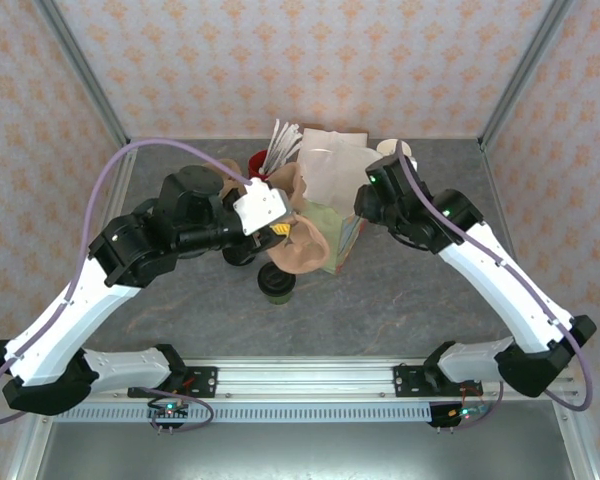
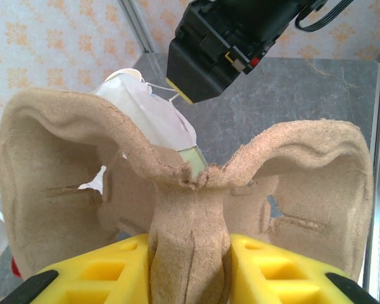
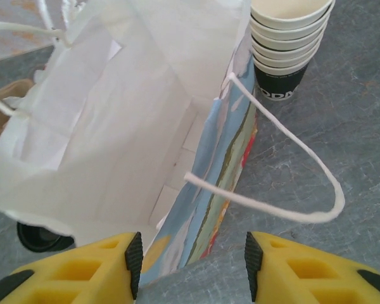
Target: Pack the takeout coffee
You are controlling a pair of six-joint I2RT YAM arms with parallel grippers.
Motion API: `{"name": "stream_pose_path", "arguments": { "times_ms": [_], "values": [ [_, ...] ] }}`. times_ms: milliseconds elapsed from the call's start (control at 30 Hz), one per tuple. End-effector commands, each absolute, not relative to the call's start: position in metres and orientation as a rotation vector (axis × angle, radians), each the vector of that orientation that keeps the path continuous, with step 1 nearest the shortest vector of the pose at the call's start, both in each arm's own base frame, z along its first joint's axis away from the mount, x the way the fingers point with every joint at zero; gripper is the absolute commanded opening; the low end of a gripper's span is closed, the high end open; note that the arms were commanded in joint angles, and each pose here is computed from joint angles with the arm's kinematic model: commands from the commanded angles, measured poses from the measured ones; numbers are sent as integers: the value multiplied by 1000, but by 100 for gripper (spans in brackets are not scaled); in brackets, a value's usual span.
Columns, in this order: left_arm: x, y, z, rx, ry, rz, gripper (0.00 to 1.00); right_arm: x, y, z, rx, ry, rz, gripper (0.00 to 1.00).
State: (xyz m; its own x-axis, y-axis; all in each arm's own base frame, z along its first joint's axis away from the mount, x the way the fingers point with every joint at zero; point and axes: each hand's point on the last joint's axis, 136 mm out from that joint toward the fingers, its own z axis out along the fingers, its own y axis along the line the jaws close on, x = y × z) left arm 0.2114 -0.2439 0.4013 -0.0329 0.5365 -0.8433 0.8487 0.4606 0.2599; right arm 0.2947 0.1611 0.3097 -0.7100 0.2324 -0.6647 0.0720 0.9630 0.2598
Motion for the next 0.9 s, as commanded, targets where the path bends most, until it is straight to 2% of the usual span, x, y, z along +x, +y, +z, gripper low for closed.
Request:
{"name": "stream_pose_path", "arguments": {
  "times_ms": [0, 167, 700, 800, 867],
  "values": [
    [212, -239, 407, 1153, 1704, -377, 34, 309, 157, 328, 277, 2282, 270, 50],
    [208, -238, 412, 1148, 1689, -396, 34, 320, 153, 319, 301, 2289, 200, 56],
    [203, -239, 431, 1127, 1653, -437, 34, 342, 161, 282, 325, 2378, 218, 54],
    [199, -243, 438, 1128, 1639, -483, 34, 342, 163, 279, 317, 2387, 220, 48],
    [193, -248, 443, 1148, 1631, -537, 35, 342, 162, 279, 306, 2389, 216, 38]
  ]
}}
